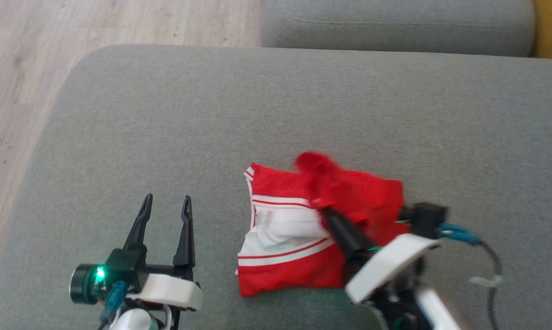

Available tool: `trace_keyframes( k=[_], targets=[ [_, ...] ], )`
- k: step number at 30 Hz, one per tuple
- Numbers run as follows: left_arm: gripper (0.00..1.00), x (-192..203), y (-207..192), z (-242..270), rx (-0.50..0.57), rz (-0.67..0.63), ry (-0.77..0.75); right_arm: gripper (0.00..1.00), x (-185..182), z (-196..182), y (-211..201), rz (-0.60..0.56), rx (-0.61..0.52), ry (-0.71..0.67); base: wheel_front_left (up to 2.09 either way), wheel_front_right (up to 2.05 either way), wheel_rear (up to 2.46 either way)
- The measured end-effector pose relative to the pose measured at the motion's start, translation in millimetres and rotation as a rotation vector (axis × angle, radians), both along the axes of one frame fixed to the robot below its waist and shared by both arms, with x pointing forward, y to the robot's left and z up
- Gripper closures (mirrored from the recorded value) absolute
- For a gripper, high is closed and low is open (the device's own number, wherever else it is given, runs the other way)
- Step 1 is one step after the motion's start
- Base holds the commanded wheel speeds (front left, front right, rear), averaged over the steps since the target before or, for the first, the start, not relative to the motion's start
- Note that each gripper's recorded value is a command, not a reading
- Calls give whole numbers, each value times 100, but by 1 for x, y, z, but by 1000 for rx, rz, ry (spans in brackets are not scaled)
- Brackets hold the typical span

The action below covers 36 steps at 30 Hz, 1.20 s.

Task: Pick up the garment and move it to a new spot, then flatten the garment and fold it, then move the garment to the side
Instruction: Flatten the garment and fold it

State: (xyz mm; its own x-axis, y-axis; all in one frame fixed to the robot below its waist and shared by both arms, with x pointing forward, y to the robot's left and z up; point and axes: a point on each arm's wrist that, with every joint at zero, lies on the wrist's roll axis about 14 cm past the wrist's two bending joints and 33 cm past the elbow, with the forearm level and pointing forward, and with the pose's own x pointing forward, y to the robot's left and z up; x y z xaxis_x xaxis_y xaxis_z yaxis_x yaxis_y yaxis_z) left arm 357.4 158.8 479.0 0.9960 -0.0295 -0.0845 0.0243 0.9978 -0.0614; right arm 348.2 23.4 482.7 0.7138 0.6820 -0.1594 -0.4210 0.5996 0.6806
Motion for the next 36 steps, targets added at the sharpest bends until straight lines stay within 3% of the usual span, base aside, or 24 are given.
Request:
trace_keyframes(
  k=[5, 10, 11, 12, 17, 21, 26, 31, 36],
  targets=[
    [0, -3, 5, -6, 3, 18, 21, 100, -12, -9, 48, 115, 86, 55, 0, 0, 0],
    [0, 4, 6, -11, 2, 25, 34, 100, 2, -17, 65, 134, 97, 53, 0, 0, 0],
    [0, 6, 7, -11, 2, 27, 35, 77, 5, -20, 67, 139, 93, 55, 0, 0, 0],
    [0, 7, 7, -11, 3, 30, 34, 0, 7, -21, 69, 141, 93, 57, 0, 0, 0],
    [0, 9, 7, -17, 3, 31, 45, 0, 15, -14, 76, 140, 104, -4, 0, 0, 0],
    [0, 12, 4, -18, 3, 22, 45, 0, 29, 8, 73, 112, 111, -129, 0, 0, 0],
    [0, 17, -1, -17, 2, 9, 39, 0, 70, 52, 35, -30, 92, -343, 0, 0, 0],
    [0, 20, -2, -15, 8, 6, 31, 0, 105, 68, -56, -239, -125, -551, 0, 0, 0],
    [0, 22, -3, -15, 18, -1, 27, 0, 91, 41, -125, -369, -353, -531, 0, 0, 0]
  ],
)
